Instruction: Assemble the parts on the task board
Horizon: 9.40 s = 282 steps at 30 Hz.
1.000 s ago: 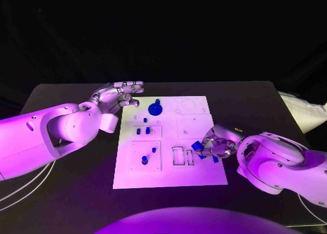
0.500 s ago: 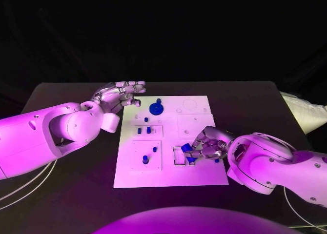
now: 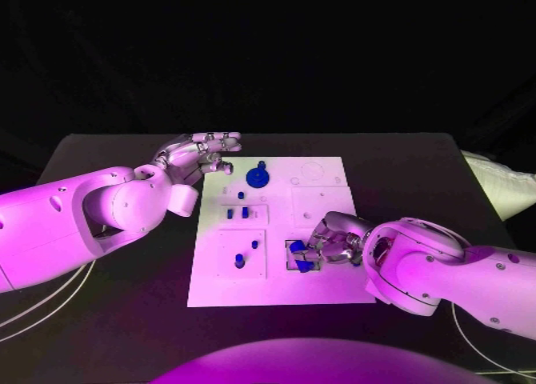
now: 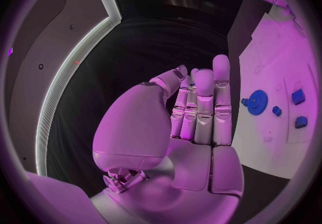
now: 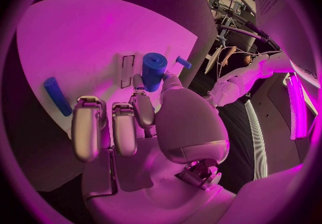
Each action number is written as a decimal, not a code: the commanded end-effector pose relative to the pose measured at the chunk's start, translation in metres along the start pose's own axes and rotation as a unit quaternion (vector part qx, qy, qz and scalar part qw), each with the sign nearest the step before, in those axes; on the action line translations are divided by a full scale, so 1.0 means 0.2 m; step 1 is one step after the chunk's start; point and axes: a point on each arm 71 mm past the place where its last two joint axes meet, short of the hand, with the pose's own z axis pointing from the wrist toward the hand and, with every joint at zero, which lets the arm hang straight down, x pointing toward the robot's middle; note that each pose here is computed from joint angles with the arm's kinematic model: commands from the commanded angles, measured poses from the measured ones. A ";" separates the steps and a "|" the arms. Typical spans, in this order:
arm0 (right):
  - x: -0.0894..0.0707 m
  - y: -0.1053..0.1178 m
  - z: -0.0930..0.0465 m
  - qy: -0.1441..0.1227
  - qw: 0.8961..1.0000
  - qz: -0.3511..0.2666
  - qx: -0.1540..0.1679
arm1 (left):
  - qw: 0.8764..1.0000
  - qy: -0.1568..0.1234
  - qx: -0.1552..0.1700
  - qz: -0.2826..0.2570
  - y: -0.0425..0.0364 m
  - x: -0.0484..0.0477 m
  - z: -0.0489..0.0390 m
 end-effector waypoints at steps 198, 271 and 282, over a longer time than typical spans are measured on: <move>0.04 -0.11 -0.01 0.006 1.000 0.000 0.024 | 0.999 0.041 -0.007 0.024 0.010 0.047 -0.007; -0.76 -0.33 0.45 -0.176 0.876 0.425 -0.146 | 0.991 -0.131 0.034 0.000 0.195 -0.202 0.208; -0.58 -0.22 0.39 -0.235 0.841 0.462 -0.155 | 0.981 -0.172 0.059 0.069 0.226 -0.075 0.131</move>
